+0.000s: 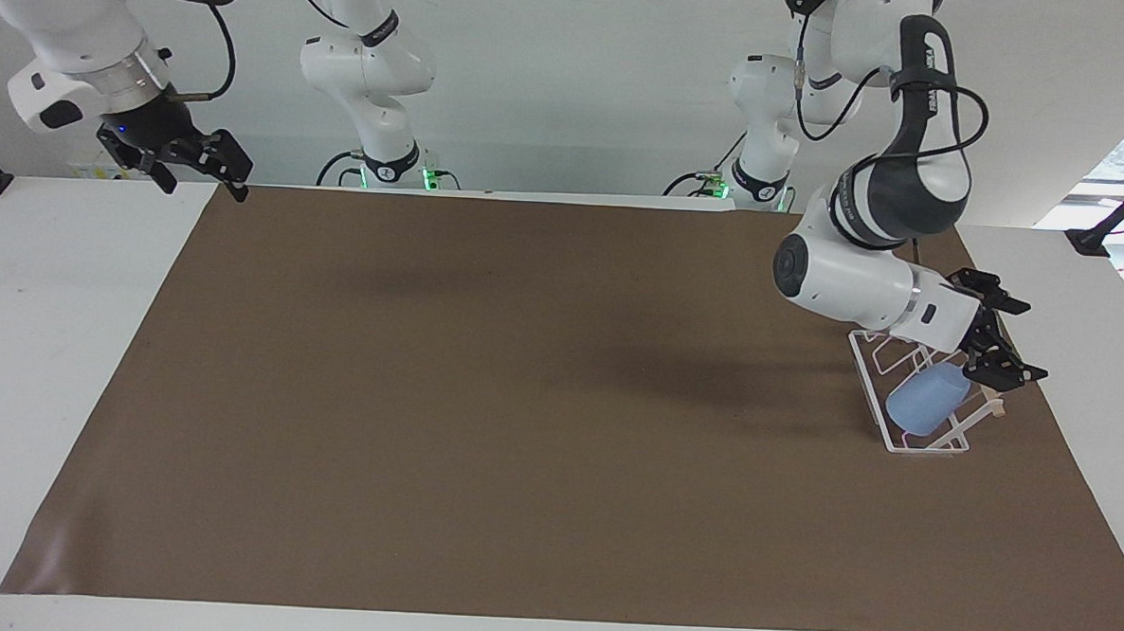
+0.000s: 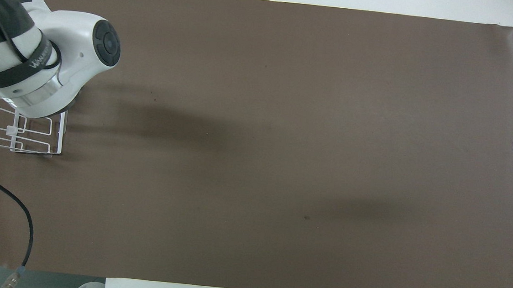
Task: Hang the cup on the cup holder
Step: 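Open the left gripper to release the cup on the rack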
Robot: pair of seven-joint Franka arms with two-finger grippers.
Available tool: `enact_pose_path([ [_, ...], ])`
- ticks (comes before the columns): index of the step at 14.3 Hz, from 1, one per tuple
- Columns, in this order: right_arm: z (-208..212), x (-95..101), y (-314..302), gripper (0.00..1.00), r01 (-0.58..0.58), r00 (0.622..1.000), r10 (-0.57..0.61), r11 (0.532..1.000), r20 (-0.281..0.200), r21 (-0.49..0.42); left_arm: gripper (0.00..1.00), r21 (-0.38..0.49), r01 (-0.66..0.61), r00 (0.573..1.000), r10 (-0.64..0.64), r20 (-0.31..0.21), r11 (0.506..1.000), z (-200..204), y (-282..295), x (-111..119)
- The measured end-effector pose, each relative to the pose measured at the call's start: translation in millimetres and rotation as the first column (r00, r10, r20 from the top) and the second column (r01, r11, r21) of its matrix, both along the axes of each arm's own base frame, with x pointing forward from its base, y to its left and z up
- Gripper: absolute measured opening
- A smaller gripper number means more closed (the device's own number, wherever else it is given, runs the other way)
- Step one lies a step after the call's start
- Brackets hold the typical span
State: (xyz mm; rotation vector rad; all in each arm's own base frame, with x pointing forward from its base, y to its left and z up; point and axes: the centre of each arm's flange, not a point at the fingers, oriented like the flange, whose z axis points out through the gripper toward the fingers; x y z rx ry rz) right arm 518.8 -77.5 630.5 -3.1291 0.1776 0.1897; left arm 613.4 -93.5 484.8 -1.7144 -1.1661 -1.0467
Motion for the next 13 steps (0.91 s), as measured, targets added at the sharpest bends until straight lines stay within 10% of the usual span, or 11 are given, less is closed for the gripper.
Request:
enact_pose_path([
  [4, 0, 0.0, 0, 1.00, 0.000, 1.000, 0.000, 1.000, 0.000, 0.000, 1.00, -0.303, 0.001, 0.963, -0.083, -0.256, 0.953, 30, 36, -8],
  [8, 0, 0.1, 0, 1.00, -0.001, 1.000, 0.001, 1.000, 0.000, 0.000, 1.00, -0.600, 0.031, 0.874, -0.313, -0.372, 0.799, 64, 69, -27],
  [13, 0, 0.1, 1, 1.00, -0.001, 1.000, 0.001, 1.000, 0.000, 0.000, 0.99, -0.807, 0.073, 0.617, -0.663, -0.425, 0.586, 77, 48, -57],
])
